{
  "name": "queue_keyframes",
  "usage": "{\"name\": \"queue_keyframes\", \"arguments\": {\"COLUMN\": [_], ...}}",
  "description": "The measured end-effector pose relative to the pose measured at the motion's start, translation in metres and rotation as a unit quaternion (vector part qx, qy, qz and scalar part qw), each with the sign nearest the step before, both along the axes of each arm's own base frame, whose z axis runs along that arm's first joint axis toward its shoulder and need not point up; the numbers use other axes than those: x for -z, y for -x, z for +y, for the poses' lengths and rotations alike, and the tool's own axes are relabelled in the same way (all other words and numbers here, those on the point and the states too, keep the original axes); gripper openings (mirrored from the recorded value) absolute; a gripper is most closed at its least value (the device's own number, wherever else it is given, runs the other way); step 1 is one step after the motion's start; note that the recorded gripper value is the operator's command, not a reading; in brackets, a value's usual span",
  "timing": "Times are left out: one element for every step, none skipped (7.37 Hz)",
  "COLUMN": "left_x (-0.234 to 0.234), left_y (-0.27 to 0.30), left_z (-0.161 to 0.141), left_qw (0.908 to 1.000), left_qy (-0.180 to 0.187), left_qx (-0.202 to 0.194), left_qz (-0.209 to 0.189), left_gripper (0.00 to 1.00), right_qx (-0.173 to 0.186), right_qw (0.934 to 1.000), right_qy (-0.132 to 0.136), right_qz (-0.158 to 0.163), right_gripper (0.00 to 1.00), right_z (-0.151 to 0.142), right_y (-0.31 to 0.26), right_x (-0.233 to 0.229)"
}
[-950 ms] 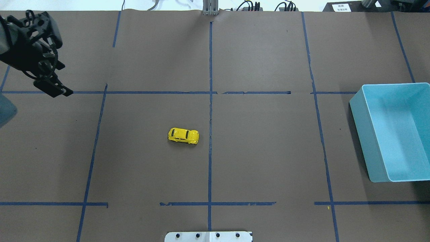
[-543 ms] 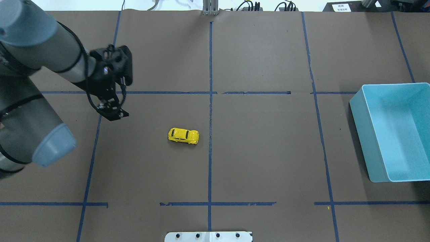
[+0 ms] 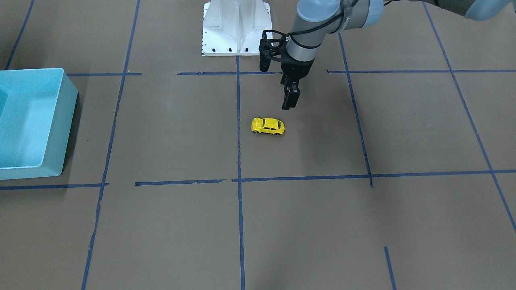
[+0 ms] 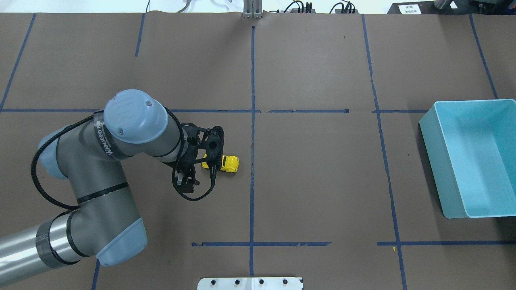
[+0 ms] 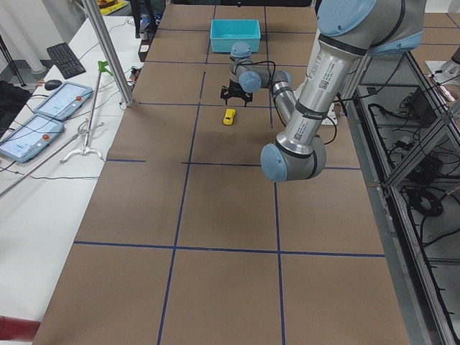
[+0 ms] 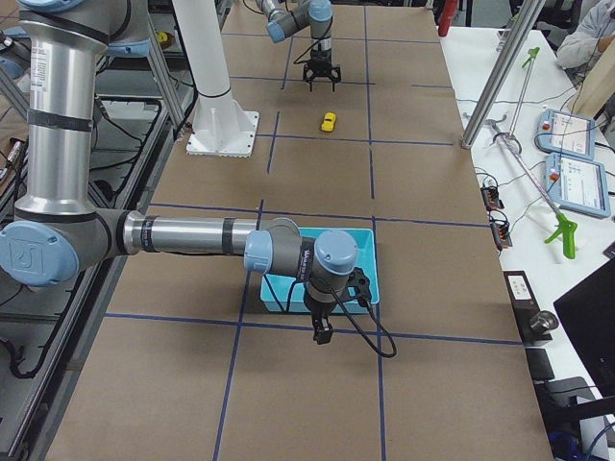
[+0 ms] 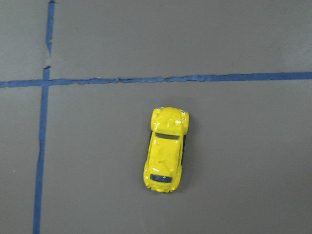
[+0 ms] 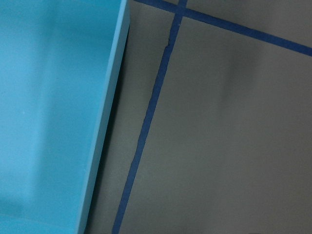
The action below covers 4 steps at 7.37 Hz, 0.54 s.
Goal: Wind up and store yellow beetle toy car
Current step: 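Lower the left gripper onto the yellow beetle toy car, then press the car down with the left gripper and drag it backward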
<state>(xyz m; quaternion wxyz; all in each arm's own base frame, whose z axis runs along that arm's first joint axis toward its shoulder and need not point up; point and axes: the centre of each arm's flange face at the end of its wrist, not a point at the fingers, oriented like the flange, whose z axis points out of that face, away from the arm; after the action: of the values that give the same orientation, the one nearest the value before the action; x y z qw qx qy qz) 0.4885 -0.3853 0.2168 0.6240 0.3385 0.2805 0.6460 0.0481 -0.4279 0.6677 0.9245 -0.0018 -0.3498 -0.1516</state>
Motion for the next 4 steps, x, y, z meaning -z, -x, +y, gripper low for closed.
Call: {"name": "queue_keyframes", "arguments": {"left_x": [-0.004,-0.008,-0.014,-0.016], "left_y": [-0.013,-0.024,-0.031,-0.039], "left_z": [0.003,0.001,-0.004,-0.010], "left_qw": [1.0000,0.9999,0.9999,0.9999], "left_qy": [0.000,-0.001,-0.003,-0.006], "left_qx": [-0.006,-0.009,-0.006,-0.002], "left_qz": [-0.004,-0.007,-0.009,-0.011], "left_gripper": [0.99,0.99,1.00,1.00], "right_qx": [0.000,0.000,0.000,0.000], "right_qw": [1.0000,1.0000,1.0000,1.0000], "right_qy": [0.000,0.000,0.000,0.001], "right_qz": [0.000,0.000,0.000,0.000], "right_gripper": [1.00,1.00,1.00,1.00], "right_z": [0.000,0.000,0.000,0.000], "right_y": [0.000,0.000,0.000,0.000], "right_x": [0.000,0.000,0.000,-0.001]}}
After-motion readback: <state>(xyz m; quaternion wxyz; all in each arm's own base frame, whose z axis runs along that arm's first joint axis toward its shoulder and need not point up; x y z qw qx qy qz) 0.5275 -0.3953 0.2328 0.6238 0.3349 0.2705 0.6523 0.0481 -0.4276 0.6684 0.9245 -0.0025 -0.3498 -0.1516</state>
